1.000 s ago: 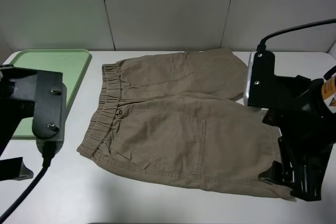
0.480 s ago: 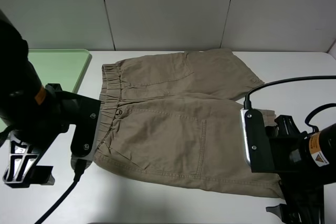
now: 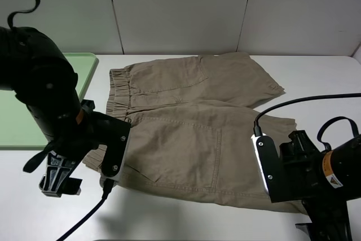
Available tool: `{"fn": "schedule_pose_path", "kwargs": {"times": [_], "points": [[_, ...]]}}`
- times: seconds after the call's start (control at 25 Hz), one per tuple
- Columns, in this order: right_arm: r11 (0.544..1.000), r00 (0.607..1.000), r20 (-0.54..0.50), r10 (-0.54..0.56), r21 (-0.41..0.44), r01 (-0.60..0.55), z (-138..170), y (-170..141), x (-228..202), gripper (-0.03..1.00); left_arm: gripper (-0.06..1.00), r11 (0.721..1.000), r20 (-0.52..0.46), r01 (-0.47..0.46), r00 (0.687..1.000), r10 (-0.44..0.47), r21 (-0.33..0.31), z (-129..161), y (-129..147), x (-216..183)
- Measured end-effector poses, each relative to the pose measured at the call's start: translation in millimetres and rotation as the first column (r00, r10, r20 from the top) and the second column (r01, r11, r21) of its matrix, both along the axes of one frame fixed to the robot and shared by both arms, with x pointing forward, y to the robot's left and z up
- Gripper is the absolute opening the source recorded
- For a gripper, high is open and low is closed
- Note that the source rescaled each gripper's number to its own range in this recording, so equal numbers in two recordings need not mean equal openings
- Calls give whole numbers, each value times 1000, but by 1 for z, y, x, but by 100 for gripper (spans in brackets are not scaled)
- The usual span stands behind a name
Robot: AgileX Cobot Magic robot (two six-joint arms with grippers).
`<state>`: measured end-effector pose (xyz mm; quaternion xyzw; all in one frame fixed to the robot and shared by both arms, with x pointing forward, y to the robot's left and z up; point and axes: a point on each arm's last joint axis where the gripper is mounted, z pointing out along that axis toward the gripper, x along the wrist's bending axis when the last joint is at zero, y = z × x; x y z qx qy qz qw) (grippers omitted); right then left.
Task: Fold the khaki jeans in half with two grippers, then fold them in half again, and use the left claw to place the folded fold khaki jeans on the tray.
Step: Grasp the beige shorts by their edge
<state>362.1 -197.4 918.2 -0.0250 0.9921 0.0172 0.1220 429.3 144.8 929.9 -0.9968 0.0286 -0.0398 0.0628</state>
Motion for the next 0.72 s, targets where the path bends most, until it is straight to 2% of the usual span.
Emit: {"fn": "schedule_pose_path", "kwargs": {"times": [0.4, 0.72], "points": [[999, 997, -65, 30, -42, -33, -28, 8, 6, 100, 96, 998, 43, 28, 999, -25, -60, -12, -10, 8], [997, 994, -103, 38, -57, -44, -44, 13, 9, 100, 96, 996, 57, 39, 998, -35, -76, -12, -11, 9]]}}
